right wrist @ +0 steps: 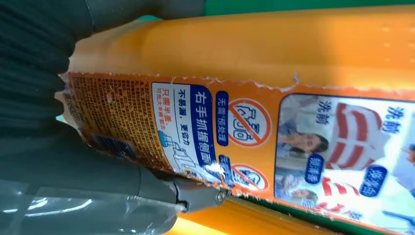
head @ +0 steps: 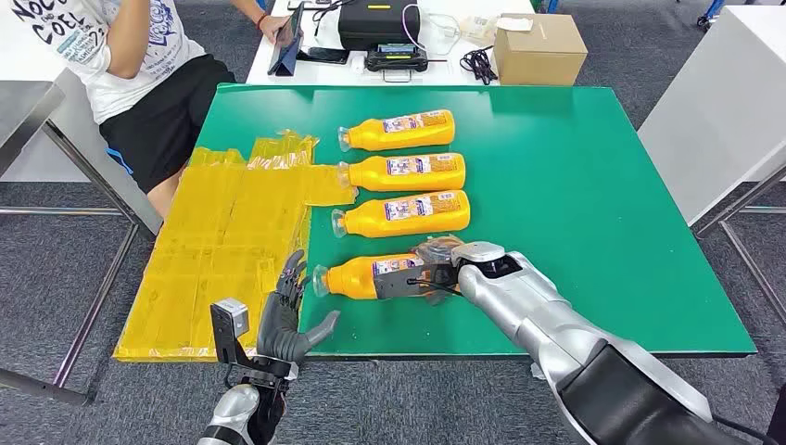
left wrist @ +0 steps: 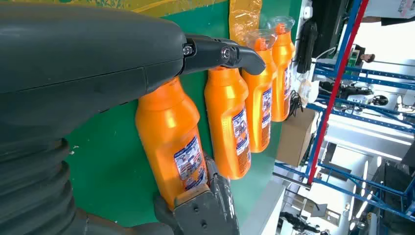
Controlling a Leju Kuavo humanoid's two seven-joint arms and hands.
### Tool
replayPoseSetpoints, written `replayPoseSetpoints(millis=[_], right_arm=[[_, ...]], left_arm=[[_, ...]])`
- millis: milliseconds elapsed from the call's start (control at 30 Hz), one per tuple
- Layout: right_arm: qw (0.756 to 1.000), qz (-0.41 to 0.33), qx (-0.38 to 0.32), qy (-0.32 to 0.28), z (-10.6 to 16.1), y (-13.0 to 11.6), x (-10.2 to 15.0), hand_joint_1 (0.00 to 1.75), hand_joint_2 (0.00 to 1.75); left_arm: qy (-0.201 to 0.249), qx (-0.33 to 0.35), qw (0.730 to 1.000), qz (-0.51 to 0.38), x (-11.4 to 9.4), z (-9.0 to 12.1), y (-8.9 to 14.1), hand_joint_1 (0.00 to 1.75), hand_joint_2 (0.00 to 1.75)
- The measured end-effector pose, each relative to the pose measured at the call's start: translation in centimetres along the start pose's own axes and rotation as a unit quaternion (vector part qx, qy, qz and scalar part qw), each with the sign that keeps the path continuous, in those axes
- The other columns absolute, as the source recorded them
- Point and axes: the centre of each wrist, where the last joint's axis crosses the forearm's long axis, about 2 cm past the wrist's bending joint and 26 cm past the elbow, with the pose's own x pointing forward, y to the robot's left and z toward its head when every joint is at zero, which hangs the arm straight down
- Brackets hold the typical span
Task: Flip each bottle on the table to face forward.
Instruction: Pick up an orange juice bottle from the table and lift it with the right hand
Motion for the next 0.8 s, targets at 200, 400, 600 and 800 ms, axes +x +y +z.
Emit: replayPoseSetpoints(millis=[200,400,600,800], right_arm=[[1.0,0.023,0.0,0.005,-0.2,0.1,0.5,1.75,1.75],[0.999,0.029,-0.019,0.007,-0.5,0.6,0.9,1.75,1.75],[0.986,-0.047,-0.151,-0.05,-0.8,2.4,1.4,1.75,1.75],[0.896,-0.181,-0.397,-0.076,1.4,5.2,5.3,1.75,1.75]], left_arm=[[0.002,0.001,1.0,0.001,0.0,0.0,0.0,0.0,1.75],[0.003,0.002,1.0,0.001,0.0,0.0,0.0,0.0,1.75],[0.005,0.008,1.0,0.003,-0.1,0.5,0.1,0.0,1.75],[-0.022,0.069,0.997,-0.041,0.2,2.2,0.7,0.0,1.75]])
